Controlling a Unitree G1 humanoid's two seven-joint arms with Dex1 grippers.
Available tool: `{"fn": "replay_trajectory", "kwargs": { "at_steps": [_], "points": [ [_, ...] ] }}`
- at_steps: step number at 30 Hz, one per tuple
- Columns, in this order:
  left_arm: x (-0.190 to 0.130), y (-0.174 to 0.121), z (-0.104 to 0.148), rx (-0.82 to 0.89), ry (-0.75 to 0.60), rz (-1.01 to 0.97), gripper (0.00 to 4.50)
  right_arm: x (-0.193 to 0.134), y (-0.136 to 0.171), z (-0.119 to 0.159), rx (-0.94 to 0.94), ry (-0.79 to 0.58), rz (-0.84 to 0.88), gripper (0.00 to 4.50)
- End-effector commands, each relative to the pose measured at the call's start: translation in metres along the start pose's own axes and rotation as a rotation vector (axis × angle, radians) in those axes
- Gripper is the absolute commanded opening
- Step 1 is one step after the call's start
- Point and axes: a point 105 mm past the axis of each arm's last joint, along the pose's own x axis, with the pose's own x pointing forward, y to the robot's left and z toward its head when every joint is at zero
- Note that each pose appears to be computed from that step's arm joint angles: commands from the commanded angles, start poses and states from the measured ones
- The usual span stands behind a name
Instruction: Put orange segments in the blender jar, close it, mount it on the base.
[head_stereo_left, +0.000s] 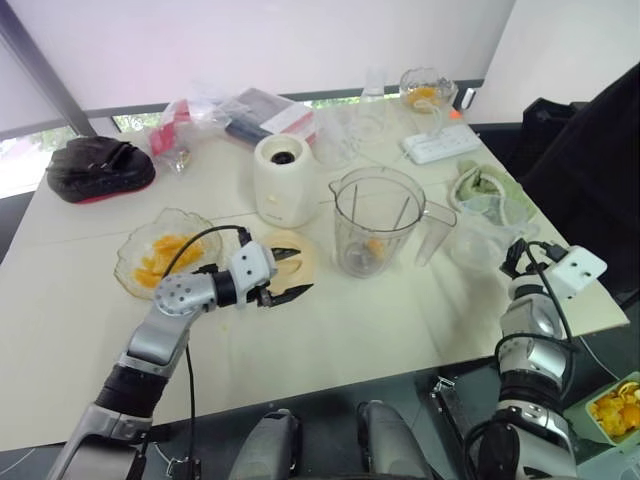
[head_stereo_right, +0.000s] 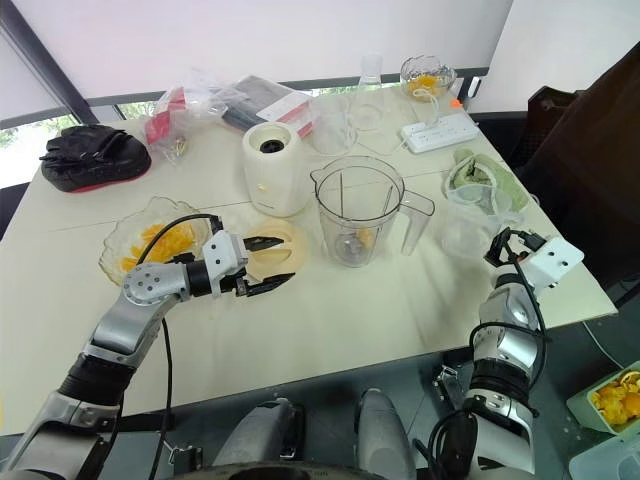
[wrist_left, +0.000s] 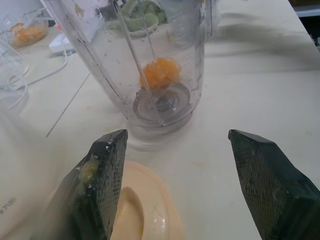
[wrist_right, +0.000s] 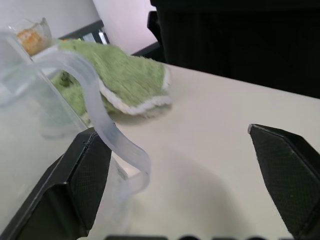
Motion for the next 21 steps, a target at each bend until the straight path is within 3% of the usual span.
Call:
{"fn": "replay_trajectory", "kwargs": {
  "at_steps": [1, 12, 21],
  "points": [
    [0.0, 0.003, 0.014, 0.052, -0.035, 0.01, 3.34, -0.003, 0.0, 0.017, -0.02, -0.06, 0.011, 4.43],
    [0.004, 0.002, 0.014, 0.046, -0.043, 0.005, 3.34, -0.028, -0.001, 0.021, -0.083, -0.057, 0.05, 4.43],
    [0.007, 0.006, 0.012, 0.043, -0.046, 0.006, 3.34, -0.068, -0.013, 0.023, -0.19, 0.002, 0.116, 4.43]
  ]
}}
